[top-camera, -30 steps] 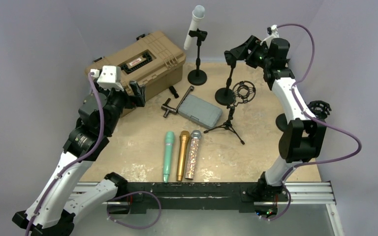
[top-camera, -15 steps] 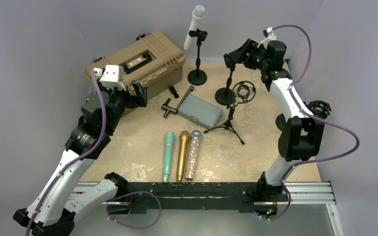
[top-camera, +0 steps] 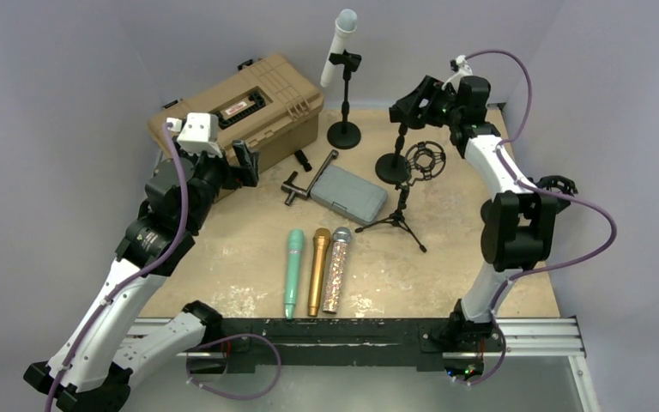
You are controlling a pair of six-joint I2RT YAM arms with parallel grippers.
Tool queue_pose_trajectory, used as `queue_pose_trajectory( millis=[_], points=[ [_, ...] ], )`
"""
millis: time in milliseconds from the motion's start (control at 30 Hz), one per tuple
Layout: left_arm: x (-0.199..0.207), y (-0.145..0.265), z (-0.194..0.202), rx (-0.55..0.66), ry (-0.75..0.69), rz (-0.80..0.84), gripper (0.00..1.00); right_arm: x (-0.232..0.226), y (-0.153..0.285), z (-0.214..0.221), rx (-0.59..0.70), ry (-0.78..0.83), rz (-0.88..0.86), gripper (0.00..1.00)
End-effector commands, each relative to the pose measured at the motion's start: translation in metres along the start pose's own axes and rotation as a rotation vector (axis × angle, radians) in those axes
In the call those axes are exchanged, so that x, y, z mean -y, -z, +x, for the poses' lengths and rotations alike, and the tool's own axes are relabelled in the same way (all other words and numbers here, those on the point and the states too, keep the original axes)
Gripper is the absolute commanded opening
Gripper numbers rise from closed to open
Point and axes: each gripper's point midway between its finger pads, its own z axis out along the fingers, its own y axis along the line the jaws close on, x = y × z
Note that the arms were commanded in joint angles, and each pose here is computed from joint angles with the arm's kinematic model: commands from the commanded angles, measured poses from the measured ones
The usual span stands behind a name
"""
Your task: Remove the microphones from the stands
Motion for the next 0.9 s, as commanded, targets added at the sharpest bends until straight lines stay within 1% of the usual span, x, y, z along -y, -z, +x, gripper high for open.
queue_pose_trajectory(
  millis=[0,200,333,367,500,633,700,800,867],
  points=[
    [0.003,0.003,-0.007,0.014,0.017,0.014,0.86,0.051,0.001,0.051,-0.151,0.008,0.155,0.73],
    [0.004,0.001,-0.004,0.003,0.016,0.018,0.86,0.049,-0.002,0.044,-0.145,0.017,0.154,0.75],
    [0.004,0.0,-0.003,-0.002,0.018,0.018,0.86,0.025,0.001,0.014,-0.104,0.026,0.102,0.77],
    [0.005,0.0,-0.004,-0.001,0.02,0.022,0.86,0.02,0.004,0.005,-0.096,0.029,0.099,0.79],
    [0.005,0.0,-0.003,-0.002,0.021,0.02,0.86,-0.007,0.024,-0.045,-0.005,0.081,0.103,0.88],
    [0.007,0.0,-0.004,-0.004,0.025,0.031,0.86,-0.021,0.046,-0.084,0.083,0.119,0.153,0.93],
    [0.007,0.0,-0.003,-0.005,0.025,0.03,0.86,-0.021,0.055,-0.097,0.126,0.122,0.199,0.95],
    [0.007,-0.002,-0.001,-0.013,0.025,0.028,0.86,-0.04,0.06,-0.107,0.198,0.117,0.16,0.96],
    [0.009,-0.003,0.0,-0.017,0.029,0.038,0.86,-0.061,0.064,-0.112,0.259,0.149,0.135,0.97]
  ],
)
